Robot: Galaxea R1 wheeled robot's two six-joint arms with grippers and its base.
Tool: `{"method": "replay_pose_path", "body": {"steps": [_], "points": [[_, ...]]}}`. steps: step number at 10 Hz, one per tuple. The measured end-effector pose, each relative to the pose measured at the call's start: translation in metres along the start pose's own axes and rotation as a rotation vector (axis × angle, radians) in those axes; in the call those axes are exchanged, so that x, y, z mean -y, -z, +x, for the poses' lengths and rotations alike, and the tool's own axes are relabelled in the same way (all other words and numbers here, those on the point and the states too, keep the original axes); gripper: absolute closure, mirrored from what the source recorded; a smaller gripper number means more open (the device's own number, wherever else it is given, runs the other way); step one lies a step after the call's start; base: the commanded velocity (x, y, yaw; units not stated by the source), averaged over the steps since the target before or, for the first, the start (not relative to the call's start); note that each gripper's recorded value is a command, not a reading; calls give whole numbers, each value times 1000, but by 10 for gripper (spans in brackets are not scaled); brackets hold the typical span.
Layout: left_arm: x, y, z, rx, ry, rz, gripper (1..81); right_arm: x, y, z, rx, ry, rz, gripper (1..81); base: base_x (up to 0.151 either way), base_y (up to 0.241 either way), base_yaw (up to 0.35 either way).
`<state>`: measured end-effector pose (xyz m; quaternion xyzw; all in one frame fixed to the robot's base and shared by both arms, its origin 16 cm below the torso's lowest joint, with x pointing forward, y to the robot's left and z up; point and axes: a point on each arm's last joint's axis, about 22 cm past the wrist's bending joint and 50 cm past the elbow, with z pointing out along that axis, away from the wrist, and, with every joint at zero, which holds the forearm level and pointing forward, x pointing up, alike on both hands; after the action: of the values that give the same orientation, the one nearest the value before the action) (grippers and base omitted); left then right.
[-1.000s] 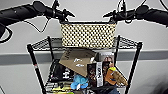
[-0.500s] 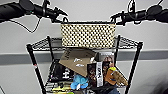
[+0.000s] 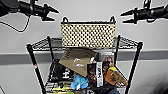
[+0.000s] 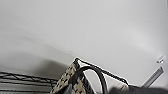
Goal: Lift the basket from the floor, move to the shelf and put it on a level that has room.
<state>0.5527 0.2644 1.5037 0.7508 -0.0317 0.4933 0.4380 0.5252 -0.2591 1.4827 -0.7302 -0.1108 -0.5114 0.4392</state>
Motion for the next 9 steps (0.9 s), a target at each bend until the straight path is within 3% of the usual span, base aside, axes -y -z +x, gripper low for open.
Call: {"method": "replay_pose_path", "body": {"steps": [4, 6, 9], "points": [[15, 39, -14, 4, -23, 16, 10, -10, 51, -4, -33, 0, -14, 10, 0, 0, 0], [57, 83, -5, -47, -2, 84, 10, -41, 90, -6, -71, -27, -64, 10, 0, 0, 0], [114, 127, -24, -48, 22, 183, 10, -92, 126, -35, -46, -48, -158, 10, 0, 0, 0]]}}
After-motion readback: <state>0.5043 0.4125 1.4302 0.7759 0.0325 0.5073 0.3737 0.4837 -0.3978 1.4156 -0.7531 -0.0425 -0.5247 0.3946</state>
